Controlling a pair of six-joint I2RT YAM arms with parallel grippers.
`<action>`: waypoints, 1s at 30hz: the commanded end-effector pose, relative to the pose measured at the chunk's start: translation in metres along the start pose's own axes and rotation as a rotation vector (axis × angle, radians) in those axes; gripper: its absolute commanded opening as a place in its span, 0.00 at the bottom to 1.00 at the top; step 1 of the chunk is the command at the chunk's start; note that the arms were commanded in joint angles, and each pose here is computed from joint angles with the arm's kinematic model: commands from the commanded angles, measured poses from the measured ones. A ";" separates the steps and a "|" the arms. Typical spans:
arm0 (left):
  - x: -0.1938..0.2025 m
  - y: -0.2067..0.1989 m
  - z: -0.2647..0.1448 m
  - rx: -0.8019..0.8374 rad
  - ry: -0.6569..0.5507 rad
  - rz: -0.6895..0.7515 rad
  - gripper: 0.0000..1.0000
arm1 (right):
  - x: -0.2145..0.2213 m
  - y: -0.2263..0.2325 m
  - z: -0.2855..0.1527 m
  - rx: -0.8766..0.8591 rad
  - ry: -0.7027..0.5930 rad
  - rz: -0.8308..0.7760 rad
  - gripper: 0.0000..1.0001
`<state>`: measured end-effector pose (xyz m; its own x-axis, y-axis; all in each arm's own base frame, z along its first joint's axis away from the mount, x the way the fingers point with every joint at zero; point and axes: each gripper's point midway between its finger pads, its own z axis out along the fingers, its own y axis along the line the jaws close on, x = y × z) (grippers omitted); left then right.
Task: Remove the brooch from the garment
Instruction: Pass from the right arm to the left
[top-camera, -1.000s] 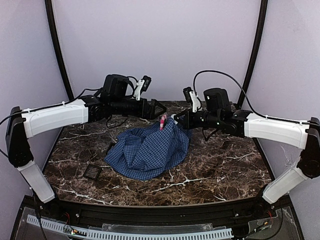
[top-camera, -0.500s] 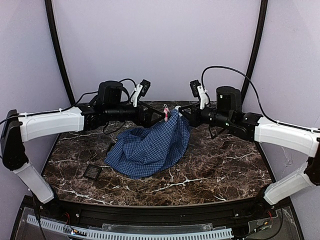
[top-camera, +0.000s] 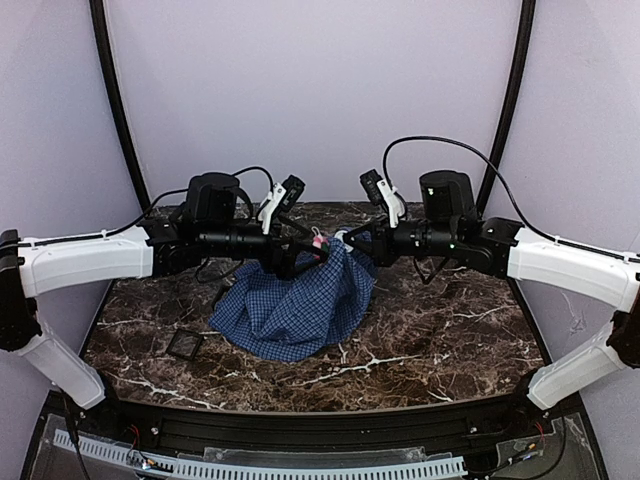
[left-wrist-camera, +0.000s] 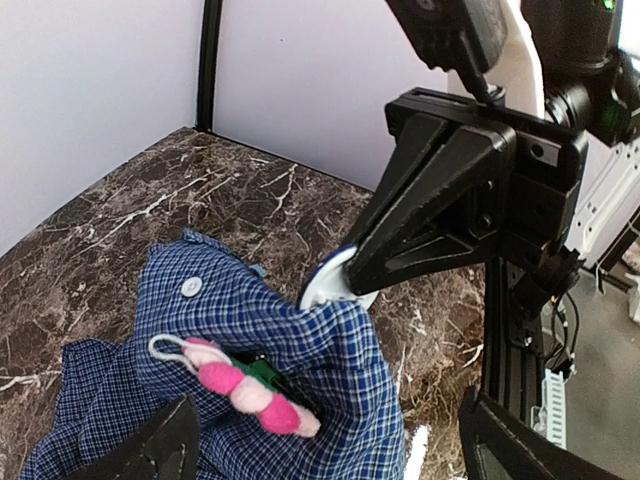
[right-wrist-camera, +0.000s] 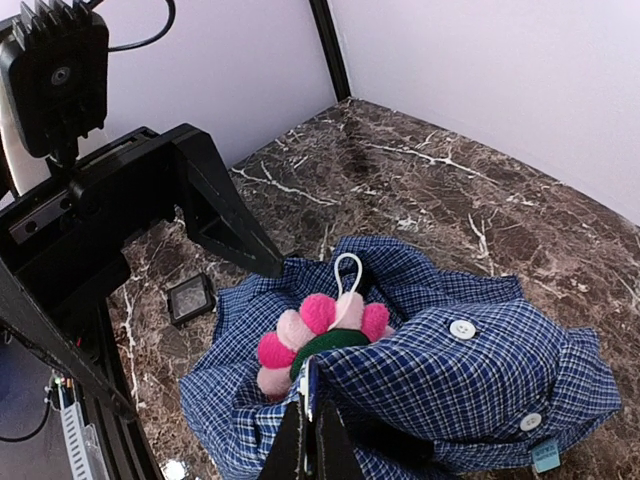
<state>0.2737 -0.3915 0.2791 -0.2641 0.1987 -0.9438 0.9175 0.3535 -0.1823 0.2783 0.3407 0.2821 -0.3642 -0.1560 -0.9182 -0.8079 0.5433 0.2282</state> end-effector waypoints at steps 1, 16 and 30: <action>0.010 -0.014 -0.005 -0.002 0.011 0.095 0.85 | 0.012 0.014 0.002 -0.034 0.057 -0.011 0.00; 0.010 -0.049 0.004 0.159 0.080 0.212 0.60 | 0.019 0.062 -0.018 -0.305 0.068 -0.134 0.00; 0.024 -0.058 0.012 0.226 0.133 0.252 0.38 | 0.024 0.074 -0.026 -0.364 0.070 -0.179 0.00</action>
<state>0.2261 -0.4156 0.2678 -0.0548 0.3537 -0.9338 0.9924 0.1221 -0.0121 0.2076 0.3541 0.2692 -0.2755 -0.3160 -0.9079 -0.9513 0.2257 0.2101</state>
